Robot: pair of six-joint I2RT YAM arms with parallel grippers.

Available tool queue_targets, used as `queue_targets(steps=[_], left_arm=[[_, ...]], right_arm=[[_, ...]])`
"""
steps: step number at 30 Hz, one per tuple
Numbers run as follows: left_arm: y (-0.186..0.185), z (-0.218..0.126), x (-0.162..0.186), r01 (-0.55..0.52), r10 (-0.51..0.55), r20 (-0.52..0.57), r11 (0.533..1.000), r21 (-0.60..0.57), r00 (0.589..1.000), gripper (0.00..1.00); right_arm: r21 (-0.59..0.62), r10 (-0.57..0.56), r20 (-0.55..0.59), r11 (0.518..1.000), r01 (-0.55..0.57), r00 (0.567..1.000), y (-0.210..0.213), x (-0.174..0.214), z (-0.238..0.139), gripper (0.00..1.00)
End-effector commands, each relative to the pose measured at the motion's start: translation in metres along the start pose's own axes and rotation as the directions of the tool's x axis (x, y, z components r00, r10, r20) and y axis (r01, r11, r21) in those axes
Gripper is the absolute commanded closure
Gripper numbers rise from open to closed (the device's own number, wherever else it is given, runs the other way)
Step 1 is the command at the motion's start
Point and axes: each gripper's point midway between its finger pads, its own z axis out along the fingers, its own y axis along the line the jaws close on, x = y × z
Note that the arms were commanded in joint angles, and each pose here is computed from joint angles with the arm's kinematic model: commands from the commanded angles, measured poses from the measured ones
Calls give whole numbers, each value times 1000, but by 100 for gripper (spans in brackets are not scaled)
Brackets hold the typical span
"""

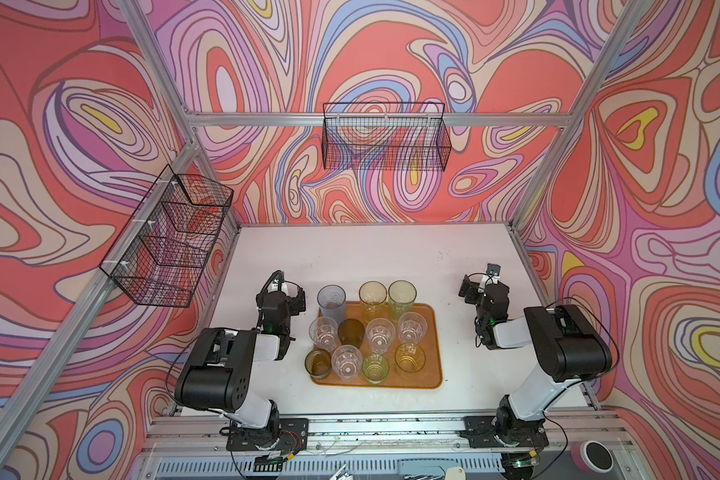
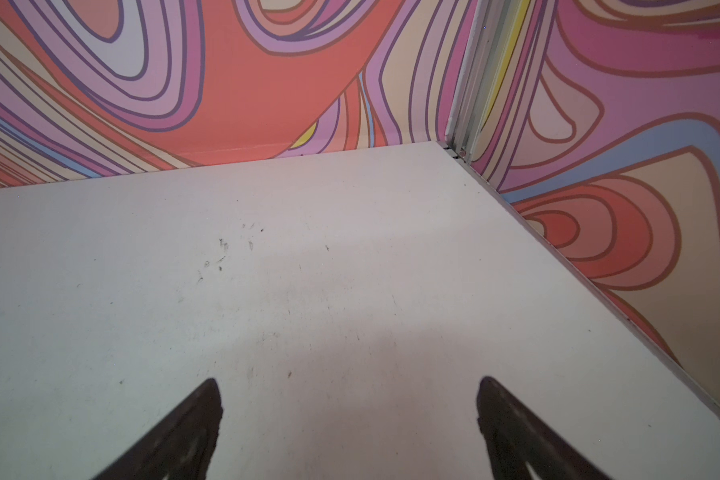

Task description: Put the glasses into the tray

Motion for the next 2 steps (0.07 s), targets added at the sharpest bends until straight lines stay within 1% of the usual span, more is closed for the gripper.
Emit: queue_targets(steps=[1, 2], left_arm=[[0, 0, -2, 6, -6, 15, 1000, 5, 1000, 0], [0, -1, -2, 5, -5, 21, 1000, 5, 1000, 0]], right_arm=[[-1, 12, -1, 1000, -12, 1000, 0, 0, 2, 2], [-1, 12, -2, 1000, -12, 1000, 0, 0, 2, 1]])
